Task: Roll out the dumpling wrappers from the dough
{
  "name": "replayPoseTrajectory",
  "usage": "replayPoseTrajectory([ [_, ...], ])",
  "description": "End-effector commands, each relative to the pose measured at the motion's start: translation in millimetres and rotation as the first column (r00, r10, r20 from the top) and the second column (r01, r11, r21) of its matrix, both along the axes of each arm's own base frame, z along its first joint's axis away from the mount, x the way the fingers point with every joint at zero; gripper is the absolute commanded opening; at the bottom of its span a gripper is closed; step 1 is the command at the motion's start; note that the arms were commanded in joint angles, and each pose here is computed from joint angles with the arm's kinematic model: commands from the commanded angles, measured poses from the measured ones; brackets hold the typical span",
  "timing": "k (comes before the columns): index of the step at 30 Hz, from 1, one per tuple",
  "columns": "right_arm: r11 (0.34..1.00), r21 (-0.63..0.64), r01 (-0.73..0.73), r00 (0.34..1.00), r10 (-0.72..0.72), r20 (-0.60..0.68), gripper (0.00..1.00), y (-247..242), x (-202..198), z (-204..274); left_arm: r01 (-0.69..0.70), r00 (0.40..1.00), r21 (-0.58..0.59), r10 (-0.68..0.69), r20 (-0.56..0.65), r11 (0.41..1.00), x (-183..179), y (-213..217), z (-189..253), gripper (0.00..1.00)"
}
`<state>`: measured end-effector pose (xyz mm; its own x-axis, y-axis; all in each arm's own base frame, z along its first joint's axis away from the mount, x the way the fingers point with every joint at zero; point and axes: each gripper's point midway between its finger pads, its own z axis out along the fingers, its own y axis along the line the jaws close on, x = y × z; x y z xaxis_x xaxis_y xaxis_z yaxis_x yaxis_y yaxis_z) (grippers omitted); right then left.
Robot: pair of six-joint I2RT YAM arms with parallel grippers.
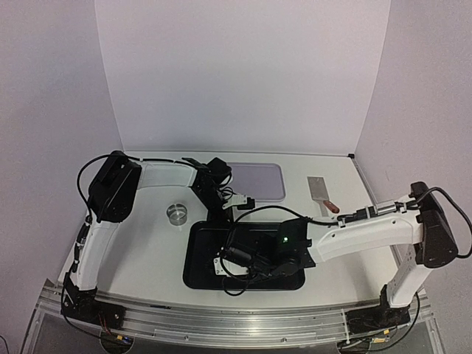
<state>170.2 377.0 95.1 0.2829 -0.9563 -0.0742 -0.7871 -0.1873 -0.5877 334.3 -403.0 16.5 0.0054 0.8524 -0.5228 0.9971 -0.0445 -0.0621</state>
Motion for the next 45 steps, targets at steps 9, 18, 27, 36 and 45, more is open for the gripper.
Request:
replayPoseTrajectory([
  [9, 0.966, -0.256, 0.022, 0.953, -0.097, -0.286, 0.0, -80, -82, -78, -0.027, 0.986, 0.089, 0.012, 0.165, 0.996, 36, 9, -24, 0.0],
  [18, 0.944, -0.323, 0.058, 0.938, -0.162, -0.306, 0.0, -97, -107, -91, -0.03, 0.985, 0.089, 0.014, 0.17, 0.996, 38, 9, -25, 0.0],
  [27, 0.931, -0.351, 0.098, 0.921, -0.218, -0.323, 0.0, -103, -121, -98, -0.031, 0.986, 0.088, 0.016, 0.167, 0.996, 38, 10, -23, 0.0],
  [36, 0.921, -0.374, 0.11, 0.919, -0.238, -0.315, 0.0, -108, -131, -99, -0.035, 0.986, 0.086, 0.02, 0.165, 0.996, 39, 12, -23, 0.0],
  [45, 0.962, -0.217, 0.167, 0.952, -0.214, -0.218, 0.0, -81, -109, -55, -0.029, 0.987, 0.087, 0.014, 0.162, 0.996, 37, 12, -22, 0.0],
])
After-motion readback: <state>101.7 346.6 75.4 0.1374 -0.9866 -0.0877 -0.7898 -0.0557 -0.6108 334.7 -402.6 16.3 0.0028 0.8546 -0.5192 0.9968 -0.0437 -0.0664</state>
